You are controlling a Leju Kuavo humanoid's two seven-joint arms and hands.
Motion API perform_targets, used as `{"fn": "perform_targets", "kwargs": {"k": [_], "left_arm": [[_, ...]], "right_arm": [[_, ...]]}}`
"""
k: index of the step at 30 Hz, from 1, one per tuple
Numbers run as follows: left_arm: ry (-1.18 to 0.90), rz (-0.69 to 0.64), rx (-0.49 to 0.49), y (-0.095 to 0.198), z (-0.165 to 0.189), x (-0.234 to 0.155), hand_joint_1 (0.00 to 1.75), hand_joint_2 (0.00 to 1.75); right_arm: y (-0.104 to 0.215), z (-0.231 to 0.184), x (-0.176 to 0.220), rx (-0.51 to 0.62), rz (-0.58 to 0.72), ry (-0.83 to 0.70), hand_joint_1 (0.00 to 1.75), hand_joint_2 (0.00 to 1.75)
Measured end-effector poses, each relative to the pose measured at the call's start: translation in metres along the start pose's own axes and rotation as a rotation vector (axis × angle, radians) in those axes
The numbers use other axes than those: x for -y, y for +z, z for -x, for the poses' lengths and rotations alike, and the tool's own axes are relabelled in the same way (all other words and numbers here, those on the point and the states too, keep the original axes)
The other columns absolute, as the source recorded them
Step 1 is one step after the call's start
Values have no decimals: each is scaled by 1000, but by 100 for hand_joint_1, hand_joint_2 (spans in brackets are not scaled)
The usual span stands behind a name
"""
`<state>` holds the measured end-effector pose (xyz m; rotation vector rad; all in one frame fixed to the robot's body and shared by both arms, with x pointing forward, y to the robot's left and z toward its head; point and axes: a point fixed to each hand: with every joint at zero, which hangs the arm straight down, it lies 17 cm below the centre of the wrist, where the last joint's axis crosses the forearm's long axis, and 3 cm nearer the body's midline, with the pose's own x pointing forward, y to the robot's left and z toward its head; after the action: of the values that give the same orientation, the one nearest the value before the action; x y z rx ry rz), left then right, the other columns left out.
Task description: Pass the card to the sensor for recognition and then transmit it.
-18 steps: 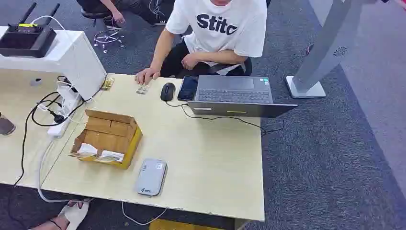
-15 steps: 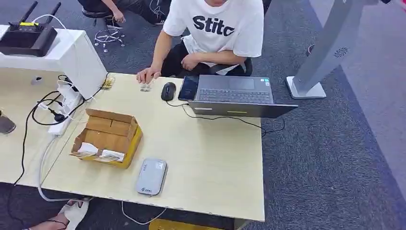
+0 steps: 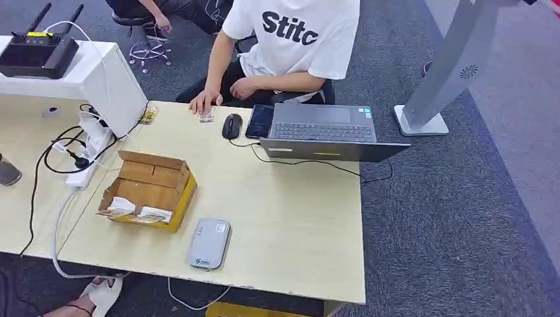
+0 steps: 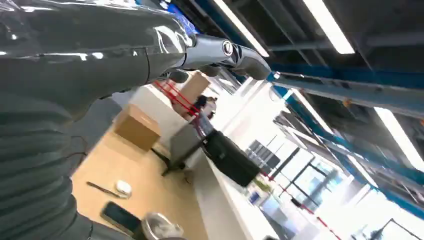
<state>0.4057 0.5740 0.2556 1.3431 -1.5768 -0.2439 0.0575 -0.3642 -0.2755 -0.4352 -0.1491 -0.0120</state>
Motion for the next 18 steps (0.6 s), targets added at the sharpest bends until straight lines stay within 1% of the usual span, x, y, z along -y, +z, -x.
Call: {"fn": "perform_targets", "kwargs": {"k": [3, 10, 14, 18], "left_arm": [[-7, 70, 64, 1, -32, 31, 0, 175], [-25, 204, 178, 14, -86, 80, 0, 175], [-34, 257, 215, 19, -105, 97, 0, 175], [-44, 297, 247, 27, -118, 111, 0, 175]], "right_arm": [[-5, 3, 12, 3, 0, 13, 0, 175], [-15, 18, 44, -4, -8, 47, 0, 175], [-22, 30, 72, -32, 7, 65, 0, 175], [-26, 34, 90, -39, 25, 73, 0, 175]]}}
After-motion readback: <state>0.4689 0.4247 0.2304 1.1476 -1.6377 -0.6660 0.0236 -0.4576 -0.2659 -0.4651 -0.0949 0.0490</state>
